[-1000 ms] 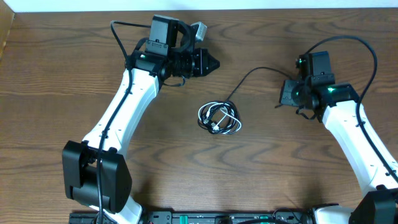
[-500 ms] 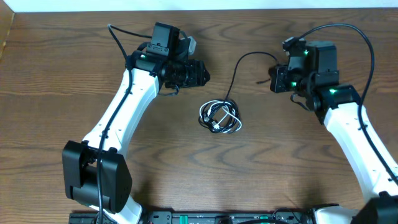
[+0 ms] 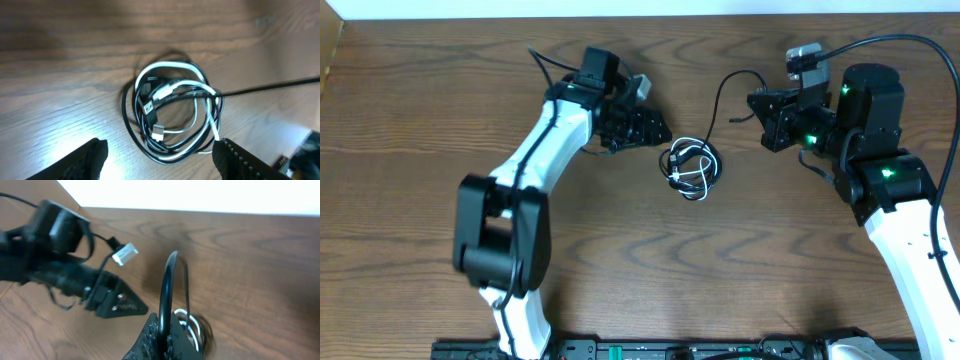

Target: Untangle cables

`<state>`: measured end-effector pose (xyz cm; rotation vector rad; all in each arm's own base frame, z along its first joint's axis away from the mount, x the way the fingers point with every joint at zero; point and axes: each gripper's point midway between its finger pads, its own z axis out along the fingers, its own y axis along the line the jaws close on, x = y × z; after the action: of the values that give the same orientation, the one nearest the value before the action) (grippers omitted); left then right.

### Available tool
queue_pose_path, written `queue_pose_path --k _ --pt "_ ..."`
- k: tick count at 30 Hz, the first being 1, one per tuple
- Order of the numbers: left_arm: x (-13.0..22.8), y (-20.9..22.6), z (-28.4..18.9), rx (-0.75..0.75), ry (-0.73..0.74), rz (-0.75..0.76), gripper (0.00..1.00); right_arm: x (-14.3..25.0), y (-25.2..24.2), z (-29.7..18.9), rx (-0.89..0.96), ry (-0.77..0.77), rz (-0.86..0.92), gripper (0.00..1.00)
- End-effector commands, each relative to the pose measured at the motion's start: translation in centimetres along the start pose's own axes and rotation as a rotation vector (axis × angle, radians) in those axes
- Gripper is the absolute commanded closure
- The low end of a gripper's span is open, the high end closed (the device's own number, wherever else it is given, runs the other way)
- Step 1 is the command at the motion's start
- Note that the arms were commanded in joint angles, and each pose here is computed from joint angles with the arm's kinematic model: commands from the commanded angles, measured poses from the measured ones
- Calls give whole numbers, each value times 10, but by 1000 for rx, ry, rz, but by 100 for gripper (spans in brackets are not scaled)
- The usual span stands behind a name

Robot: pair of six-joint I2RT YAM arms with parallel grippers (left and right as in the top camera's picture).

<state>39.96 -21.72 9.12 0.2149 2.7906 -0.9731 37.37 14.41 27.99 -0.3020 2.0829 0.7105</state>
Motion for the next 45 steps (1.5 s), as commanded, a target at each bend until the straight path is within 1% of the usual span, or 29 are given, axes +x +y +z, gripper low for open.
queue_pose_path --k 1,4,6,10,11,12,13,14,19,23,25,26,28,30,32,34,38,40,45 --pt "8 -4 22 136 70 20 28 -1 2 -4 -10 8 -8 99" --pt "14 0 36 176 109 -1 29 3 2 -4 -8 22 0 99" --pt "19 7 45 171 132 -21 33 5 1 -4 -5 33 6 99" --pt "22 11 48 164 146 -34 41 8 -2 -4 8 43 5 99" --pt "22 11 48 163 146 -34 44 9 -2 -4 9 46 6 99" --pt "23 11 48 162 148 -37 51 9 -3 -4 18 48 8 99" --pt "24 13 48 154 153 -47 55 10 -4 -4 24 50 10 99" --pt "26 15 48 137 161 -65 58 10 -5 -4 28 50 10 99" --pt "43 29 52 19 214 -102 59 11 -6 -5 33 54 12 99" --pt "49 32 58 -63 225 -121 59 13 -8 -2 38 60 15 99" --pt "48 36 61 -114 214 -132 62 15 -10 0 39 69 20 99" --pt "47 39 62 -135 207 -137 65 16 -10 1 39 73 23 99" --pt "44 40 63 -152 190 -136 67 18 -12 3 41 83 28 99" --pt "40 39 64 -147 173 -125 72 20 -13 5 42 92 32 99" --pt "36 39 65 -142 158 -116 79 23 -15 7 44 103 38 99" --pt "33 38 65 -138 147 -109 92 27 -17 10 46 117 46 99" --pt "23 29 57 -126 111 -82 92 39 -26 19 67 163 70 99" --pt "14 19 48 -115 82 -36 93 47 -31 24 73 192 85 99" --pt "-10 -18 6 -75 -47 89 93 66 -43 41 82 258 120 99"
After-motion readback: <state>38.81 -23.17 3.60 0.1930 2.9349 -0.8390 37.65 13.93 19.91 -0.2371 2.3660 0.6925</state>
